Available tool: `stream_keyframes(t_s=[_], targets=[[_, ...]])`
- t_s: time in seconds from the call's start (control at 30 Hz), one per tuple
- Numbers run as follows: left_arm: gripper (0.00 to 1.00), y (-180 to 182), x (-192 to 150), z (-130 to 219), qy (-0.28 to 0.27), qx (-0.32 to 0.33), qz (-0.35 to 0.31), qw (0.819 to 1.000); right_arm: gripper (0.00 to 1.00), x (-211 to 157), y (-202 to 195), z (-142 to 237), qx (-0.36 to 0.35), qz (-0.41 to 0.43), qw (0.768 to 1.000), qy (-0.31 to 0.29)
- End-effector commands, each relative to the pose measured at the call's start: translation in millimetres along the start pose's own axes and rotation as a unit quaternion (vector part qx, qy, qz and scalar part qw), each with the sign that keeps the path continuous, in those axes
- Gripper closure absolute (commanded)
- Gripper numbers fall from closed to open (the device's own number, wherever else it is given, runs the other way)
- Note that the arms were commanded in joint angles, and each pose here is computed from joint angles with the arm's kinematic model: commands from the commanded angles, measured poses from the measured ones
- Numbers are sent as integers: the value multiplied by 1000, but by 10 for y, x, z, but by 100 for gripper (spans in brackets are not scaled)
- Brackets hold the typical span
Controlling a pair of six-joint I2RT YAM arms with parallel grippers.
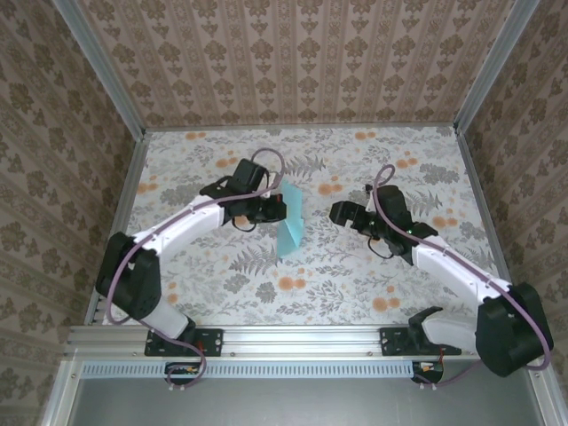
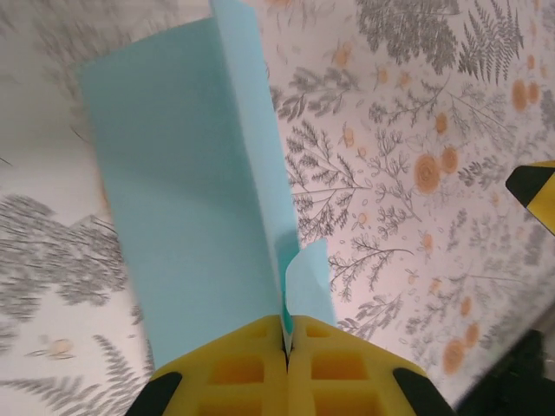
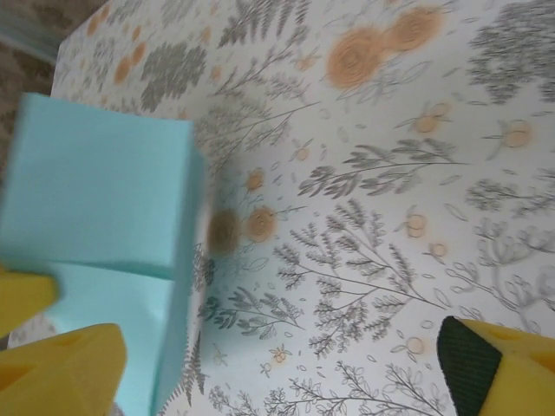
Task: Fold a paper plane with a square sheet of paper (pick it up from the middle)
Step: Turn over the paper at the center of the table.
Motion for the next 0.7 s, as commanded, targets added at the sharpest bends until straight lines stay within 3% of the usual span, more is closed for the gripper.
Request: stream_keyframes(t_s=[0.0,0.2,0.37,0.57,0.67], targets=[[96,61,-89,262,-27,173,-84,981,0,-74,-130,127,-47,0,999,-8],[96,-89,-15,408,-105,355,-170,914,0,-97,-208,282,-67,-11,997,-27],[97,-53,34,186,-123,453,-206,859,0,-90,-264,334,-93,-14,995,-25],[98,65,53,-219,-107,532,-225,809,0,-77,-349,386,-140,-9,990,-22],[98,71,18,-432,-91,549,-229,798,0,-77,-397,427,-166,-19,986,-15]])
Point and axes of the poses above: each hand's point on the last joint's axis, 136 mm out from that joint toward the fingers, its own z axis back along the fingers, its own y axis along the line the jaws close on, x = y × z, the point moved 10 cm from there along z, back along the fingers, and after that the axes turned 13 degrees about z, right-handed, at the moved point
